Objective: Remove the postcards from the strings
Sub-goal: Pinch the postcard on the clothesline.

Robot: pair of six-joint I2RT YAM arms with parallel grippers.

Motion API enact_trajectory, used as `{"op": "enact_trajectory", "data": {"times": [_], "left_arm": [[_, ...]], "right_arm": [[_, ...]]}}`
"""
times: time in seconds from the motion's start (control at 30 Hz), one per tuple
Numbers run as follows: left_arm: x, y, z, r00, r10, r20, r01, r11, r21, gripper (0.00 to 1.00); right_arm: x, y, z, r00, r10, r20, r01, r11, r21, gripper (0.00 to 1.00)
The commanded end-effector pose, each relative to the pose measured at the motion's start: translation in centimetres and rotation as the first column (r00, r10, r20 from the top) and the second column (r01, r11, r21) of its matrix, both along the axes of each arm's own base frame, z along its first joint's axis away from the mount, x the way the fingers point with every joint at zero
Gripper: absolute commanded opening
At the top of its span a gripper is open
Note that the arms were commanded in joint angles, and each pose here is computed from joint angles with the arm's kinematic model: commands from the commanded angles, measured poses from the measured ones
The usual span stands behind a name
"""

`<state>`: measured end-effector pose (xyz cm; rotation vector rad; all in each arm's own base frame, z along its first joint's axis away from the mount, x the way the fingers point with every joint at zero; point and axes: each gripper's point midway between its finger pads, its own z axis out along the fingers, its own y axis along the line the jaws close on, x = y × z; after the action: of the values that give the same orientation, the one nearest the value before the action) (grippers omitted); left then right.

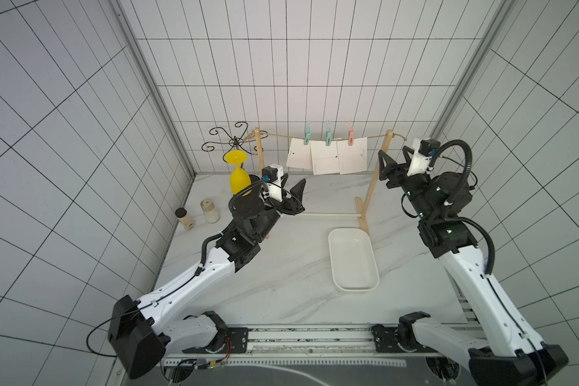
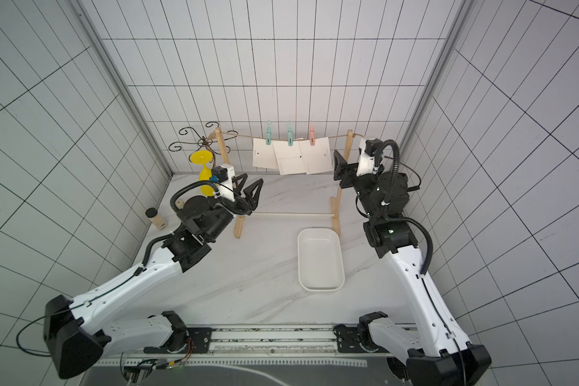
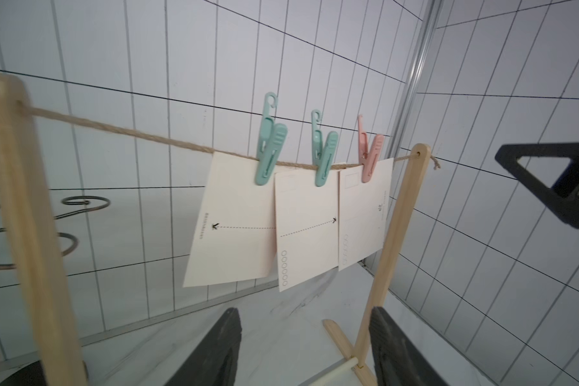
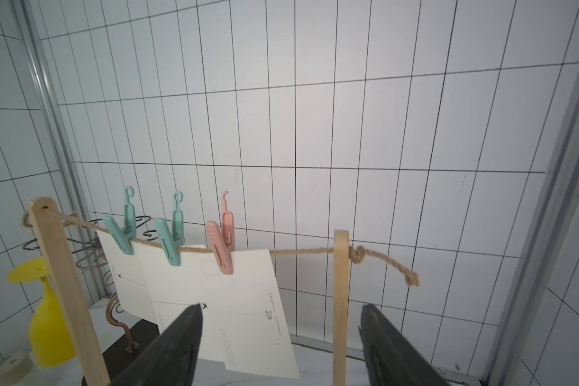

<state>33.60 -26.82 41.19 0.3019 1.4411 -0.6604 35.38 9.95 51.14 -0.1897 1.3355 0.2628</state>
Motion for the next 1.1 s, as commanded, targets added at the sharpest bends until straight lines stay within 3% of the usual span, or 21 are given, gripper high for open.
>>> {"op": "enact_trajectory", "data": {"times": [0.0,0.17,0.33,0.67,0.83,1.07], "left_arm": [[-0.4,-4.4,0.9,0.984,-0.178,-0.025,0.177,0.983,-0.041,0.63],[1.5,-8.9,1.7,0.959,-0.281,-0.030,0.278,0.958,-0.078,0.66],[3.0,-12.1,1.7,0.933,-0.357,-0.038,0.350,0.929,-0.119,0.68],[8.2,-13.9,-1.0,0.968,-0.231,-0.102,0.227,0.972,-0.054,0.69],[10.3,-13.2,-2.1,0.983,-0.136,-0.127,0.133,0.991,-0.034,0.69],[12.4,-13.0,-3.2,0.980,-0.128,-0.153,0.121,0.991,-0.049,0.70]], "right_arm": [[-0.9,3.1,3.6,0.985,0.170,0.014,-0.170,0.984,-0.046,0.78],[0.9,6.0,7.1,0.951,0.307,0.038,-0.302,0.949,-0.091,0.80],[3.7,7.3,8.5,0.937,0.346,0.048,-0.340,0.936,-0.094,0.83],[8.7,5.6,9.2,0.936,0.349,0.043,-0.345,0.936,-0.071,0.84],[9.7,5.1,9.2,0.936,0.348,0.047,-0.344,0.936,-0.077,0.84],[10.3,4.8,9.1,0.937,0.346,0.051,-0.342,0.937,-0.077,0.84]]}}
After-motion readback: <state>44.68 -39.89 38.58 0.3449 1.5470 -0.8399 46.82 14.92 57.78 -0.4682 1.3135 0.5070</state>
